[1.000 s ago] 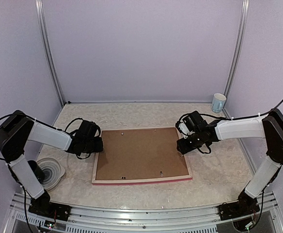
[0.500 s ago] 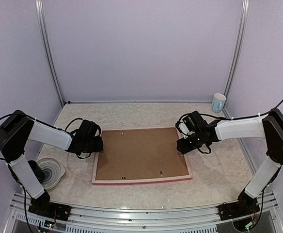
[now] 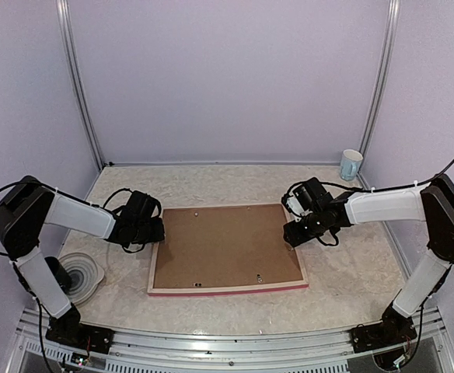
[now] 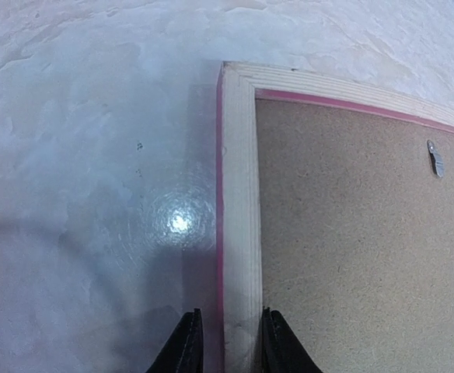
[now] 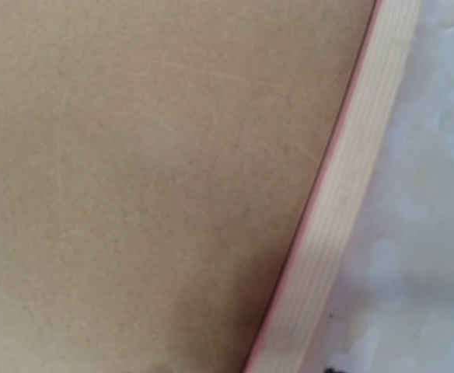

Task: Put the photo into the frame
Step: Press the fastener onto the backboard.

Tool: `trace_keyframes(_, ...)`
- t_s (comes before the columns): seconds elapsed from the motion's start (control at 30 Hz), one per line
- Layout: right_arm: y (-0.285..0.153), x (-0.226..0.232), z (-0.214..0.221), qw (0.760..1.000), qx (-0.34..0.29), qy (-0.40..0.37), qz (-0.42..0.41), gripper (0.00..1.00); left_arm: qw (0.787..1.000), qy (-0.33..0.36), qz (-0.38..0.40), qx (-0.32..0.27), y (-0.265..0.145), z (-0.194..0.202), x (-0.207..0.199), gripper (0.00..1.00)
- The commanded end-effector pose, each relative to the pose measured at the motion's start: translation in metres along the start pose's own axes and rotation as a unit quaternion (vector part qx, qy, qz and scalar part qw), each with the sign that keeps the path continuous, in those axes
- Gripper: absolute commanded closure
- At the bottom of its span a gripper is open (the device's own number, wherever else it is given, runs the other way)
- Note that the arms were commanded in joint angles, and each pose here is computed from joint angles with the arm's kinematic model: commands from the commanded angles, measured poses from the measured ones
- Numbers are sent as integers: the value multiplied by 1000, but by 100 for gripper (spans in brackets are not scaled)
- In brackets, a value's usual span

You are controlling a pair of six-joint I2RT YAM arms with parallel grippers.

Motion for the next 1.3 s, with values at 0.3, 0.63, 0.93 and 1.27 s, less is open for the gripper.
trace_keyframes(0.3,0,-2,1,1000,-4,0,-3,47,1000,-4,-1,-6,-2,-7,0,77)
trace_keyframes(0.63,2,-2,2,1000,0,-1,-4,46,999,-22,8,-37,-12,-21,4,63)
trace_keyframes(0.93,-1,-2,-2,1000,-4,-2,0,41,997,-45,7,-70,-27,-44,13,48)
trace_keyframes(1.27,-11,-4,-21,999,-27,-16,17,10,995,-47,22,-83,-25,-44,11,32)
Point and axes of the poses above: each gripper's point midway between its finger pads, its own y axis out along the fingers, its own x axis along the line the jaws close on, z = x × y, the point moved 8 cm from there along -y, back along the fingers, and after that the axes turned 1 degree about -y, right-handed, at the moved point
